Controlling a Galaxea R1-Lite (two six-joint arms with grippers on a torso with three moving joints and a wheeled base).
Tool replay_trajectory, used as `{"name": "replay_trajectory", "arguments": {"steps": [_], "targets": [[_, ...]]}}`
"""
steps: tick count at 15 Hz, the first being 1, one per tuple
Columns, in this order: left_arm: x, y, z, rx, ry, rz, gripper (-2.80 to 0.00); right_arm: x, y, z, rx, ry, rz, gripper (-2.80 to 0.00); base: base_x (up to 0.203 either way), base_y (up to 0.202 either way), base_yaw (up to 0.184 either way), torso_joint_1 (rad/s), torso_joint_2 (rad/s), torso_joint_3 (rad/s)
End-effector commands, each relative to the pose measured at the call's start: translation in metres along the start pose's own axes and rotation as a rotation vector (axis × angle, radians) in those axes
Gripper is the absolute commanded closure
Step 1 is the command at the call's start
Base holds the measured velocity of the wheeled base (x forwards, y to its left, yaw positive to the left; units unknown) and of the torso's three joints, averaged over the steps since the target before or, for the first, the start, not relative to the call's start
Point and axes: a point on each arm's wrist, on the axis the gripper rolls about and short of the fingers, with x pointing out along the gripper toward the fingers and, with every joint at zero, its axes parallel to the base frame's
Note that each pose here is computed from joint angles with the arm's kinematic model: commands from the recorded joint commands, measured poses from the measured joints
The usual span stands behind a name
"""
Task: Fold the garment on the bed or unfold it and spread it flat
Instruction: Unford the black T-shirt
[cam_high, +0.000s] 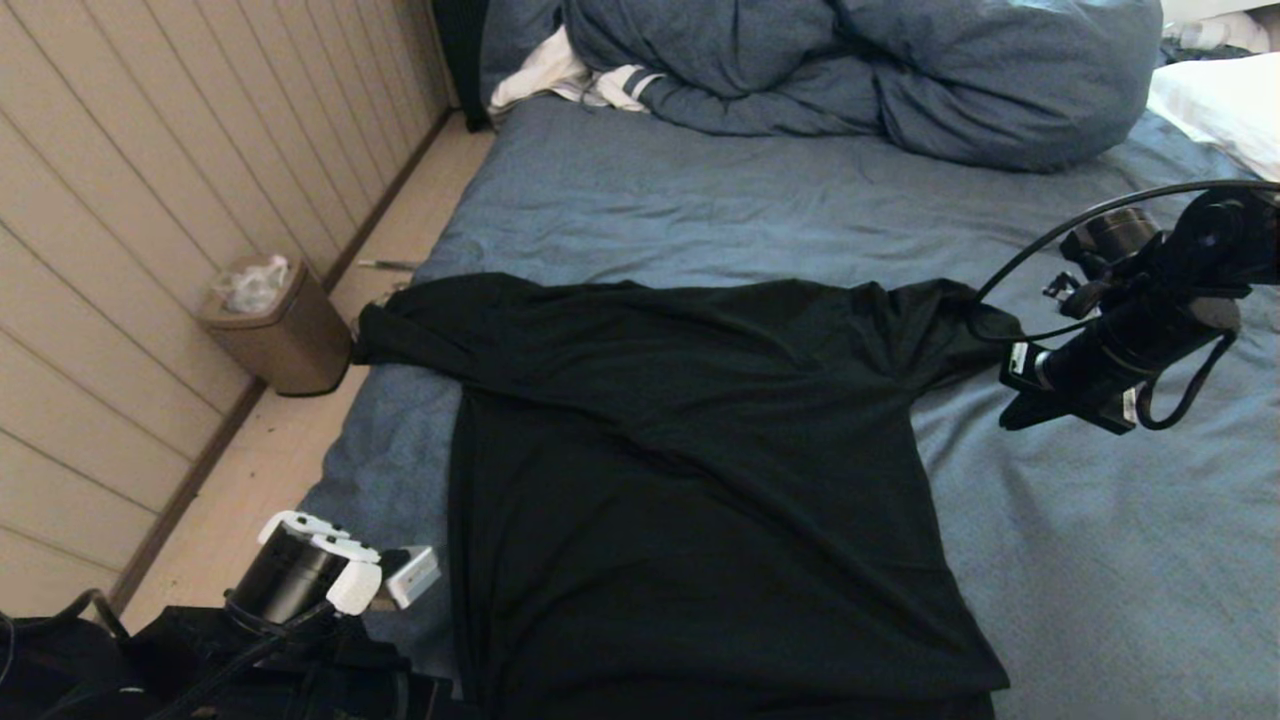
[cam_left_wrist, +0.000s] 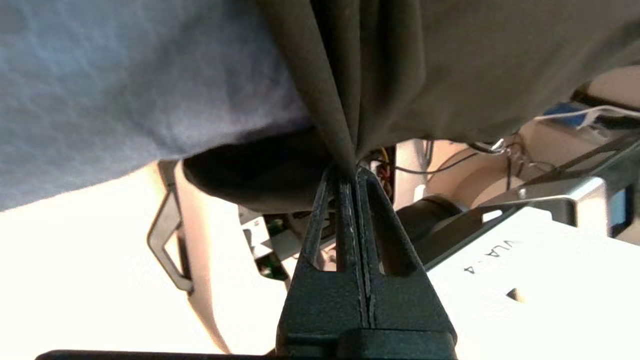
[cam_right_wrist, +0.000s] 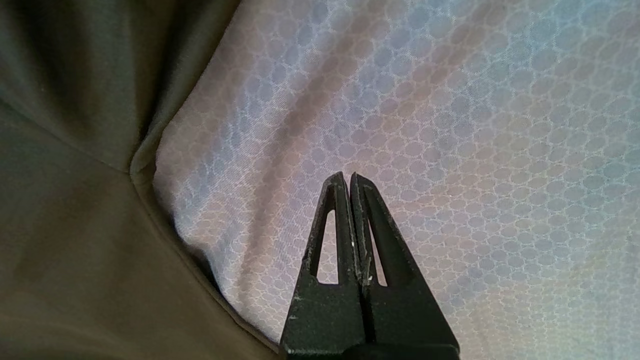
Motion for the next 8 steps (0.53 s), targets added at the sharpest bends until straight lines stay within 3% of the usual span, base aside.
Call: {"name": "replay_trajectory", "arguments": {"steps": [1,3,8], "targets": [[-0.005,-0.002,-0.008,0.010,0.002,-0.008,0.00,-0.001,-0.001,0.000,0.002,0.003,0.000,0.00,0.000,0.000,0.000,0.000,0.00,0.000],[-0.012,-0.007,-0.016,0.036,0.004,-0.025,0.00,-0.004,0.000,0.000,-0.005,0.002,0.017,0.00,0.000,0.000,0.000,0.000,0.00,0.000],[-0.027,-0.035,-0.037,0.093,0.105,-0.089,0.00,-0.001,-0.001,0.001,-0.005,0.011,0.030,0.00,0.000,0.000,0.000,0.000,0.00,0.000]]}}
